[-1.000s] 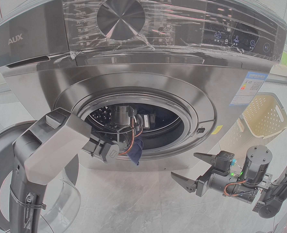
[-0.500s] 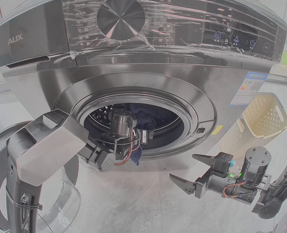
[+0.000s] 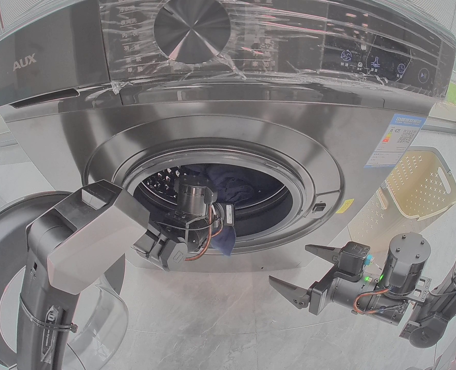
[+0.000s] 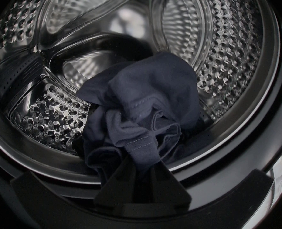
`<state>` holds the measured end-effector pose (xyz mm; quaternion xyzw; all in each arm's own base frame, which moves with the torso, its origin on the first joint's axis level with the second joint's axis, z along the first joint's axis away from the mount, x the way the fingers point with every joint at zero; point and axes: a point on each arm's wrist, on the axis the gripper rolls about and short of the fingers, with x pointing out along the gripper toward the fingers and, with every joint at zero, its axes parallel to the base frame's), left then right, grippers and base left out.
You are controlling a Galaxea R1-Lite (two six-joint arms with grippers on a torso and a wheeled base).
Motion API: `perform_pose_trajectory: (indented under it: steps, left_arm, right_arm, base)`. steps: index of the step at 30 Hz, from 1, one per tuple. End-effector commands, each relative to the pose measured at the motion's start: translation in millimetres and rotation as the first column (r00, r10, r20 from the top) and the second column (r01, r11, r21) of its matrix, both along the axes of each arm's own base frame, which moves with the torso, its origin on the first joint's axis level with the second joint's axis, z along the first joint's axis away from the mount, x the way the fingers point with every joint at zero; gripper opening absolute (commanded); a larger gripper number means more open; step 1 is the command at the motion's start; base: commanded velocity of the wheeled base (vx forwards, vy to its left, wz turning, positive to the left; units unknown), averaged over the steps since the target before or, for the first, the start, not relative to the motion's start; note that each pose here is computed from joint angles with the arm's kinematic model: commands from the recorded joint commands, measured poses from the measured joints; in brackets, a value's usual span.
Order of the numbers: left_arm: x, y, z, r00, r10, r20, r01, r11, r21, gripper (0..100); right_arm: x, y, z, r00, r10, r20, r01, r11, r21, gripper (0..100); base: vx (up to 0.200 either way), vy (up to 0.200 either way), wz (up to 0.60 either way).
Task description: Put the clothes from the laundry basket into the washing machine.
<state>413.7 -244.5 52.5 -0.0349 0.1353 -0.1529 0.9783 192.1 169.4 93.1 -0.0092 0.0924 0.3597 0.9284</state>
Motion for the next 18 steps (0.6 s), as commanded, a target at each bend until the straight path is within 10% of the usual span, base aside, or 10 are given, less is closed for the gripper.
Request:
perform_pose_trajectory:
  steps: [1,9,18]
  left_arm:
    - [6.1,-6.8,11.8,0.999,0.012,0.03,-0.009,0.996,-0.088,0]
    - [34.4,-12.6,42.3,0.981,0.072,0.18,-0.019,0.96,-0.279,0]
    - [65.8,-9.1,53.7,0.936,0.149,0.318,-0.032,0.938,-0.346,0]
  right_arm:
    - [0.6,0.7,-1.4,1.0,0.001,-0.004,-0.001,1.0,-0.003,100]
    - [0.7,0.7,-1.3,1.0,0.0,-0.004,0.0,1.0,-0.001,100]
    - [-0.3,2.0,-1.7,1.0,0.006,-0.006,-0.006,1.0,-0.001,100]
  base:
    - [0.0,0.0,0.0]
    - [0.0,0.0,0.0]
    - [0.0,0.0,0.0]
